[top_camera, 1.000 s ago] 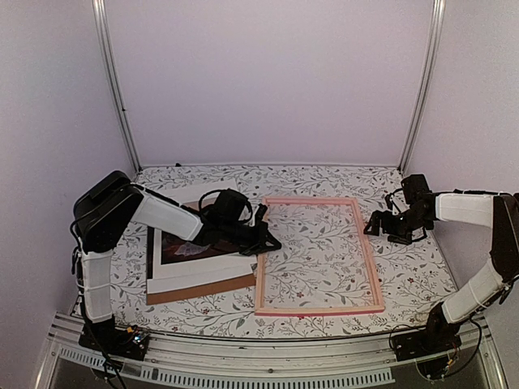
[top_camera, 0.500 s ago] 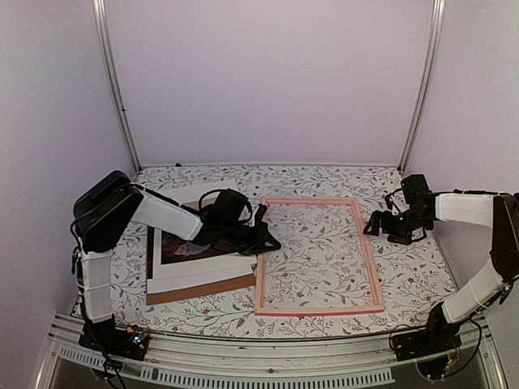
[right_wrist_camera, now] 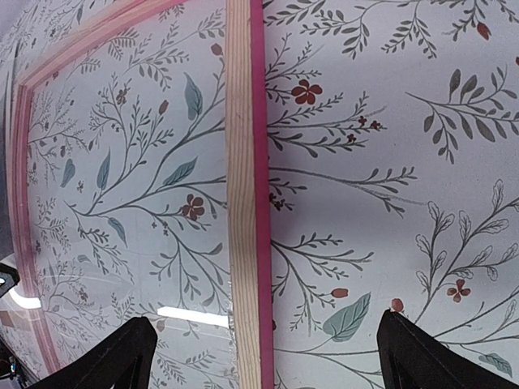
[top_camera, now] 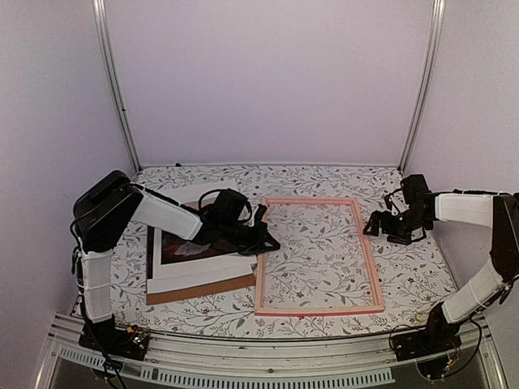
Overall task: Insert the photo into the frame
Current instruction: Place the glass panel on the frame body.
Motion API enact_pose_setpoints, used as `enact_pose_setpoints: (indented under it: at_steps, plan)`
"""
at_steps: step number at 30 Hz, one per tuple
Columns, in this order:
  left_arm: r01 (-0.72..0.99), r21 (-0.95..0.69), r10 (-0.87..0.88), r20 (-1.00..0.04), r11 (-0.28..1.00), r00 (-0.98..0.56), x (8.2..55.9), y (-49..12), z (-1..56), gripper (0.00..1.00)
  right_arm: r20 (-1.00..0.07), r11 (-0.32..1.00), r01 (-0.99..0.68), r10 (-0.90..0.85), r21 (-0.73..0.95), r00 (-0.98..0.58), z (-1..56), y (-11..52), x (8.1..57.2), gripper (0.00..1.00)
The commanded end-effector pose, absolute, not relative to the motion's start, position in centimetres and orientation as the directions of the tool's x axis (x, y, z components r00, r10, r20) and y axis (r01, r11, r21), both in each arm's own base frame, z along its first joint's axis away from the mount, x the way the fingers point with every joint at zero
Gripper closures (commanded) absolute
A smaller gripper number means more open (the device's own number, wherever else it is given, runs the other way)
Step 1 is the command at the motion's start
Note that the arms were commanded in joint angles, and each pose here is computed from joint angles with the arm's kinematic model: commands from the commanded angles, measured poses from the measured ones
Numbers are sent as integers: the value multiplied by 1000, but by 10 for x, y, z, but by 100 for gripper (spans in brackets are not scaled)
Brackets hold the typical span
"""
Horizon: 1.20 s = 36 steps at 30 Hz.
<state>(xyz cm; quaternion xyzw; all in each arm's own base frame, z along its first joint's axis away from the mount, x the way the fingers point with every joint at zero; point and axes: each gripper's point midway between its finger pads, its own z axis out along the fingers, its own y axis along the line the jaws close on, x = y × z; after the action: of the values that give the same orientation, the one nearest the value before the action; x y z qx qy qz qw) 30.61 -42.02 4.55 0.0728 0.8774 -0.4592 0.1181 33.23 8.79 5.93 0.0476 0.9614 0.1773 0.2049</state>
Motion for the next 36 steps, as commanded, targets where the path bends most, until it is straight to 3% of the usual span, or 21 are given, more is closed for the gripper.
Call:
enact_pose_setpoints:
  at_steps: [1,22,36]
  plan:
    - [256,-785,46,-279,565,-959,306,-421,46,100,-369,934,25,165,357,-915,53,89,331,1]
    - [259,-787,59,-274,559,-960,302,-430,44,100,-346,927,3,143,374,-927,42,104,328,1]
    - [260,-777,53,-281,573,-958,303,-427,43,86,-376,931,-34,114,364,-920,54,115,332,1]
